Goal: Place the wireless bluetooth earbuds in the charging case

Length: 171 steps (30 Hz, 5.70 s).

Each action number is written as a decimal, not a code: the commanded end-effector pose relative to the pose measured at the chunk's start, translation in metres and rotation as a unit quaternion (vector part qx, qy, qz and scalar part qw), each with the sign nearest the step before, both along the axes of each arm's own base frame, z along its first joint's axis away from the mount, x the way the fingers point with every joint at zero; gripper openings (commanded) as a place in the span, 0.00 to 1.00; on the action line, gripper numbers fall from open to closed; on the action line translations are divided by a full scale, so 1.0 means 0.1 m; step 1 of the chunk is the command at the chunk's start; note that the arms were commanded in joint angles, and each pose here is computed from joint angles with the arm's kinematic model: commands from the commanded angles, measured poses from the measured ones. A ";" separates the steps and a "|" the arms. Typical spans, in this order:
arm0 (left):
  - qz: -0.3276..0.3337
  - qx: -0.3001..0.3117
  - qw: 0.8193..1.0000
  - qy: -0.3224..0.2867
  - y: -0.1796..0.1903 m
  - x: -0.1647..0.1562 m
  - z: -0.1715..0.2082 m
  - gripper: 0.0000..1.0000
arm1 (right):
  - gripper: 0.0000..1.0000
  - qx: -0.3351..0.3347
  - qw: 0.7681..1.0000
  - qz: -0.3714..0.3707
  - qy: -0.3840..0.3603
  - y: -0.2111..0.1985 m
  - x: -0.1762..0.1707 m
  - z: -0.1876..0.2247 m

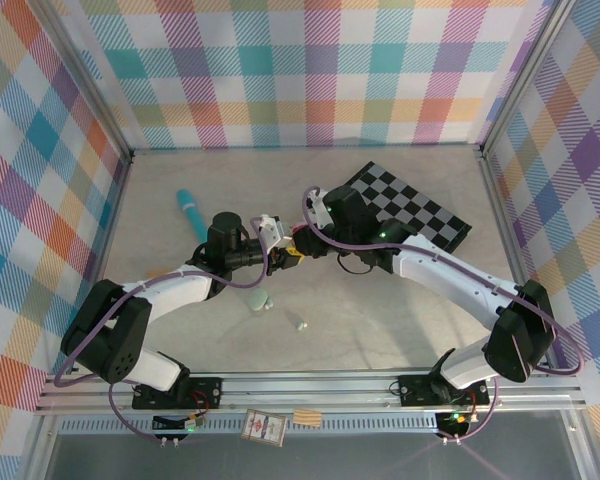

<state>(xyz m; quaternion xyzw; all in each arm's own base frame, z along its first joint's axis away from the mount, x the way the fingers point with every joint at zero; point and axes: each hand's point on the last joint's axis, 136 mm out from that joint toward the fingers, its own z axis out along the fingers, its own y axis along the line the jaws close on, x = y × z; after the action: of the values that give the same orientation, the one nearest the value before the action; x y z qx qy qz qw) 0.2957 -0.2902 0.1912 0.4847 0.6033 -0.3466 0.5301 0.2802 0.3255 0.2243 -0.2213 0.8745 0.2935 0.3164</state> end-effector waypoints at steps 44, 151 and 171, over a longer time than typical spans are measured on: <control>-0.001 -0.037 0.998 -0.050 0.00 -0.04 0.34 0.29 | 0.69 0.136 0.973 -0.102 0.158 -0.51 0.18 0.37; 0.258 0.341 0.854 0.296 0.69 -0.34 -0.83 0.46 | 0.66 0.095 0.966 -0.192 0.143 -1.17 0.50 -0.65; 0.062 0.136 0.987 0.066 -0.19 -0.41 0.04 0.42 | 0.67 0.205 0.956 0.066 0.199 -0.45 -0.21 -0.17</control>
<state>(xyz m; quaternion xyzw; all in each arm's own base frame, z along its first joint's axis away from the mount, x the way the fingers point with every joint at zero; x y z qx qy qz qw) 0.2600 -0.2903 0.1769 0.4555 0.7503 -0.2422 0.4134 0.2648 0.2707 0.1999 -0.1132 0.8376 0.5098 0.1604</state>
